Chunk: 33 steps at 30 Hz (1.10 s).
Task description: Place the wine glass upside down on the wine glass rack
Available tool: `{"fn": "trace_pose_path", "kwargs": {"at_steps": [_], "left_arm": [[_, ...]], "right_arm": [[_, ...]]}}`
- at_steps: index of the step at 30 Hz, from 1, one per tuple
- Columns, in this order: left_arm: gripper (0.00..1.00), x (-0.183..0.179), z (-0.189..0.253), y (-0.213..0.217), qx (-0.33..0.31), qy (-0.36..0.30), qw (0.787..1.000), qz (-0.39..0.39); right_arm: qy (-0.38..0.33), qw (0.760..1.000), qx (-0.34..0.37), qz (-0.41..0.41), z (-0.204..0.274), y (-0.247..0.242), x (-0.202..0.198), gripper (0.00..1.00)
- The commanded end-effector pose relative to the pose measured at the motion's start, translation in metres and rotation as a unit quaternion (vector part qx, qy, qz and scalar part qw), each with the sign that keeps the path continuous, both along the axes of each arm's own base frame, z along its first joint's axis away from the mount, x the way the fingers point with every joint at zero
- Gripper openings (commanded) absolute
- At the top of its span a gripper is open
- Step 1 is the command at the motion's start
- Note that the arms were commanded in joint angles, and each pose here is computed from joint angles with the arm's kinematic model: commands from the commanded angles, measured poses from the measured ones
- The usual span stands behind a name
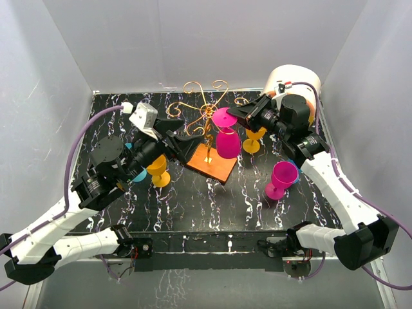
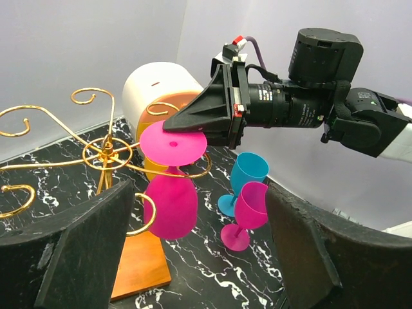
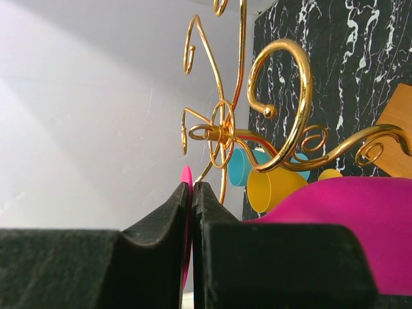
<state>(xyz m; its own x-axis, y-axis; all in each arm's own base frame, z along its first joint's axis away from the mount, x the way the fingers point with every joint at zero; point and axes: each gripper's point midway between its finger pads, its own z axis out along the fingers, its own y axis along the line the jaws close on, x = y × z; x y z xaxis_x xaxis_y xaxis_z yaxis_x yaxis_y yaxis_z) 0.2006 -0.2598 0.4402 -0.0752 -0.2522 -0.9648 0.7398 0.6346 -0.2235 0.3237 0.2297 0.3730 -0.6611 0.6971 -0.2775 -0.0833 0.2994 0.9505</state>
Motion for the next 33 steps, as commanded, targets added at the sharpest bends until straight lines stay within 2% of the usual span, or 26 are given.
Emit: {"fn": "trace_pose_path", "kwargs": {"at_steps": [1,21,33], "left_arm": [[0.81,-0.005,0.030,0.017,-0.033,-0.024,0.999,0.014],[0.83,-0.001,0.026,0.019,-0.025,-0.020,0.999,0.028],[0.83,0.003,0.025,0.015,-0.023,-0.018,0.999,0.030]], "right_arm": [[-0.056,0.998,0.011,0.030,0.040,0.004,-0.014,0.00],[-0.061,0.995,-0.005,0.078,0.040,0.009,-0.034,0.00],[-0.054,0.997,-0.004,0.046,0.045,-0.003,-0.042,0.00]]}}
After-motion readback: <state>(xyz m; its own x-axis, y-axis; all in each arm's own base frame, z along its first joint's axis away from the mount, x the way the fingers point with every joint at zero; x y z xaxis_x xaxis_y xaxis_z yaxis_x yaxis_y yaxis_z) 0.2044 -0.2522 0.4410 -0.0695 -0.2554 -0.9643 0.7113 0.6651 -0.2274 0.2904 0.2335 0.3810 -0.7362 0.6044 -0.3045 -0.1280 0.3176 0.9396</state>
